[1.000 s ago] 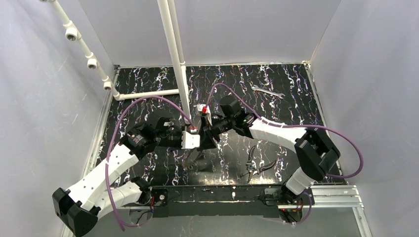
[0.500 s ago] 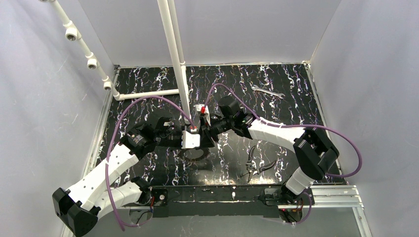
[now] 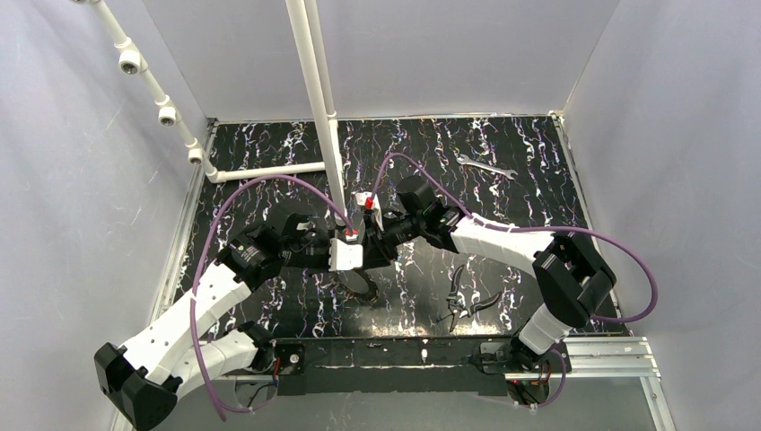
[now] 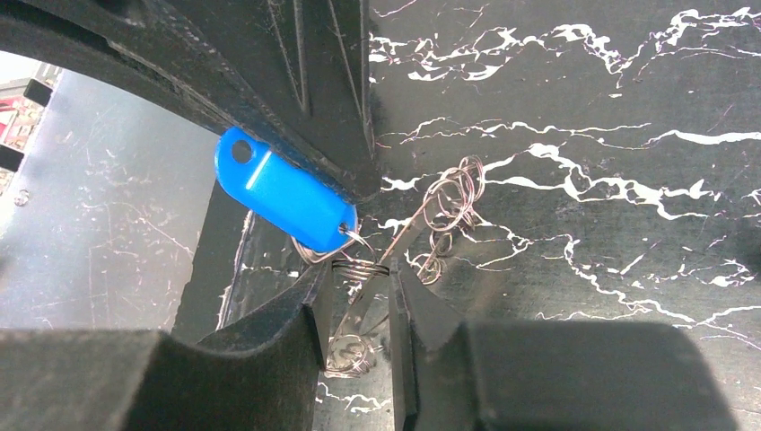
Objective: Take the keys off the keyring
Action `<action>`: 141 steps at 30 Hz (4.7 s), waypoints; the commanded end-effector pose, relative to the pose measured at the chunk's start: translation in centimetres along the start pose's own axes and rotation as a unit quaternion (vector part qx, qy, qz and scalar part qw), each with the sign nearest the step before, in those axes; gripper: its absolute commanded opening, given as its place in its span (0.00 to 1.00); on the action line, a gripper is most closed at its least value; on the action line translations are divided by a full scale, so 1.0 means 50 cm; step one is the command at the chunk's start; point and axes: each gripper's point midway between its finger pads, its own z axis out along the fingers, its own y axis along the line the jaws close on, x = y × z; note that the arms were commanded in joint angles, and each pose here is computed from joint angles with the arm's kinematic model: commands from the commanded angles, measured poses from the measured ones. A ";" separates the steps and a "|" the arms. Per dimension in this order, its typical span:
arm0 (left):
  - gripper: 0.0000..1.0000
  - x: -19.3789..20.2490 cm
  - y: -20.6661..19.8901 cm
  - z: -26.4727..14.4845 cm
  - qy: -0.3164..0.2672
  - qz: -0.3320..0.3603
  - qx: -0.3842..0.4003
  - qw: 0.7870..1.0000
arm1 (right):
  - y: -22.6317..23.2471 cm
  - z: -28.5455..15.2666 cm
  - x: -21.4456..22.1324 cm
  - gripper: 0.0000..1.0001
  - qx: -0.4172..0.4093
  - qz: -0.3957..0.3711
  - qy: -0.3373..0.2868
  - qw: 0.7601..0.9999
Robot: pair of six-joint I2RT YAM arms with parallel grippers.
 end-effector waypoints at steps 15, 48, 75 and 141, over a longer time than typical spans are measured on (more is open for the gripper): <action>0.00 -0.029 0.009 -0.017 -0.022 0.002 -0.006 1.000 | -0.005 -0.016 -0.030 0.48 0.011 -0.011 -0.011 1.000; 0.00 0.009 0.035 -0.004 0.028 -0.080 -0.038 0.996 | 0.012 -0.043 -0.014 0.32 0.026 0.100 -0.012 0.995; 0.00 0.013 0.049 -0.009 0.018 -0.157 -0.050 0.986 | -0.050 -0.008 -0.062 0.51 0.049 0.024 -0.067 0.996; 0.00 0.028 0.061 -0.029 0.001 -0.268 -0.043 0.963 | -0.078 0.008 -0.007 0.02 0.108 -0.059 -0.009 0.992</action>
